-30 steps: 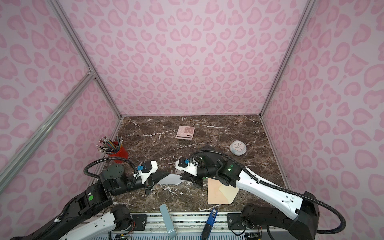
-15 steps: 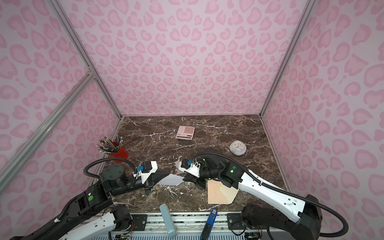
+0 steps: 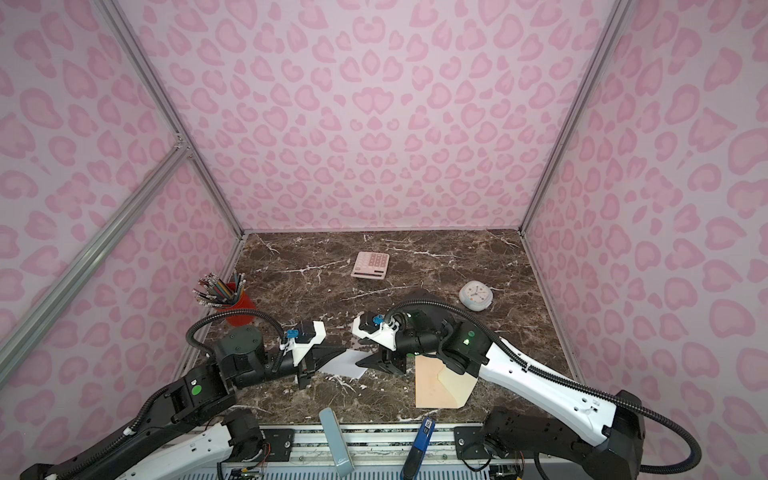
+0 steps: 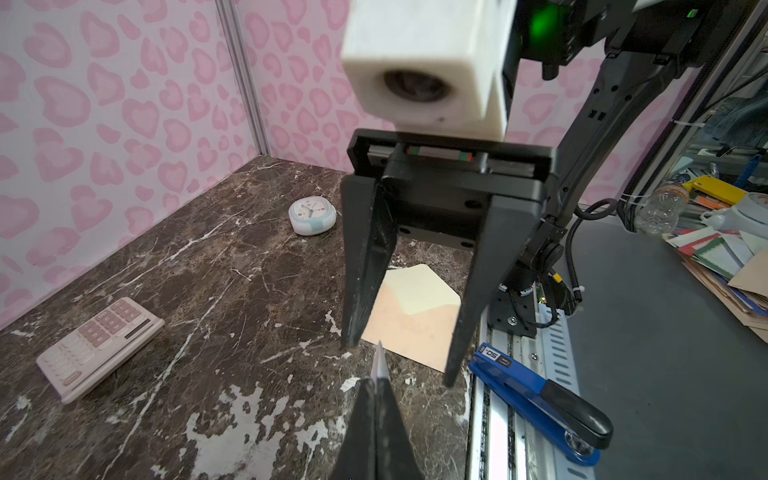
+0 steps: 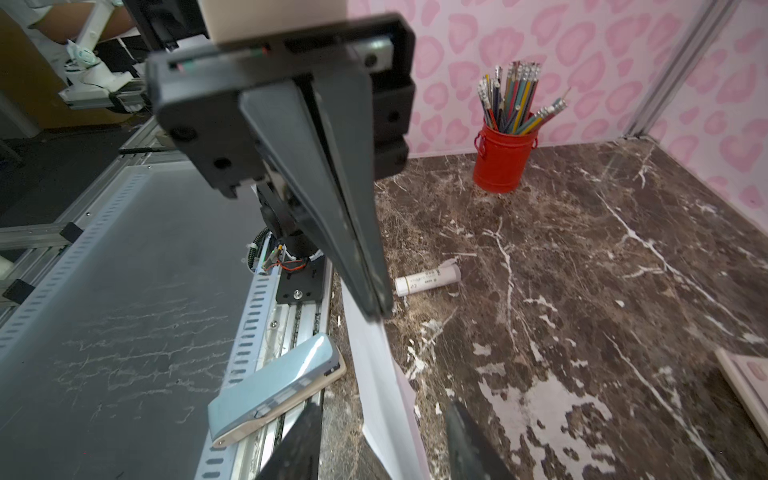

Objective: Place the letter into the envelope and seal it

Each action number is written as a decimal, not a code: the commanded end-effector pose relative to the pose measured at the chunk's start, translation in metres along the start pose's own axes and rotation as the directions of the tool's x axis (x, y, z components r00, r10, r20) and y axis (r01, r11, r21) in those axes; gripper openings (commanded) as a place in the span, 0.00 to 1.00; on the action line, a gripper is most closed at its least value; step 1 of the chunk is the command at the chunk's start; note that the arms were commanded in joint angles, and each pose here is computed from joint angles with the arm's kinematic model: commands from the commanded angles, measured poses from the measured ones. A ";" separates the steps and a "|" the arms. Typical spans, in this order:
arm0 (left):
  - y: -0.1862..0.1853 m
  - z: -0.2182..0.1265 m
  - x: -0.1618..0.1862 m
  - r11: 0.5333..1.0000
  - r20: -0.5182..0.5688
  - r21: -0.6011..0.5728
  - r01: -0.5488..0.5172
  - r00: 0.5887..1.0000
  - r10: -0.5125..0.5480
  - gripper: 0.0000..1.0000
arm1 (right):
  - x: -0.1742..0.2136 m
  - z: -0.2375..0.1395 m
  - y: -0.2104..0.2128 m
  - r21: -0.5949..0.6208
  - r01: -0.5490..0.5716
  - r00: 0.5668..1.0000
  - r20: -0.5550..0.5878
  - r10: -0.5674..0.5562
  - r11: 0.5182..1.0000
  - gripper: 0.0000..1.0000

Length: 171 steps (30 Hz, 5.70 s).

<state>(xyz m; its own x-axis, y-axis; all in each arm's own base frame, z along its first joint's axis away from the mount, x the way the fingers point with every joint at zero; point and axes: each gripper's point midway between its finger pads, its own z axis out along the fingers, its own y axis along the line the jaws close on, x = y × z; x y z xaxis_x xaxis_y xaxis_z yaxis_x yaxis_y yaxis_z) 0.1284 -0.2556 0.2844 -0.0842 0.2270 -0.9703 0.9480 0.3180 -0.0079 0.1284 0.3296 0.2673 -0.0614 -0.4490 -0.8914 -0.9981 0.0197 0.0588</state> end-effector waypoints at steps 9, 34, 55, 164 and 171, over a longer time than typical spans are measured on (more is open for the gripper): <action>-0.006 -0.001 -0.018 1.000 0.069 0.027 -0.007 0.998 0.005 0.04 | -0.012 0.018 0.006 -0.072 0.017 1.000 0.004 -0.017 0.997 0.20; -0.003 -0.011 -0.018 1.000 0.061 -0.009 -0.024 0.998 0.025 0.04 | 0.035 -0.002 -0.002 0.031 -0.052 0.996 -0.072 0.055 0.998 0.05; 0.003 -0.012 -0.021 0.999 0.057 -0.044 -0.019 0.998 0.021 0.04 | 0.049 -0.002 -0.005 0.048 -0.080 0.990 -0.111 0.084 0.996 0.00; 0.286 0.052 0.159 -0.008 0.852 -0.326 0.945 0.291 -0.435 0.04 | 0.087 -0.011 -0.126 0.389 -0.528 0.848 0.203 0.489 0.755 0.54; 0.279 0.041 0.185 -0.067 0.851 -0.362 0.930 0.300 -0.430 0.24 | 0.090 -0.010 -0.127 0.396 -0.522 0.852 0.199 0.484 0.755 0.55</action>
<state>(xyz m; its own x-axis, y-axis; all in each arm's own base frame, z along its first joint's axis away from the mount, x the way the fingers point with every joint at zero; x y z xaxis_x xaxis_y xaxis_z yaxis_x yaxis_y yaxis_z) 0.3907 -0.1690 0.0924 -0.2103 -0.8330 -0.5117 -0.2459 0.5517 -0.7970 0.2480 0.2767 0.1826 -0.5562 -0.1953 -0.8078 -0.7138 0.6101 0.3440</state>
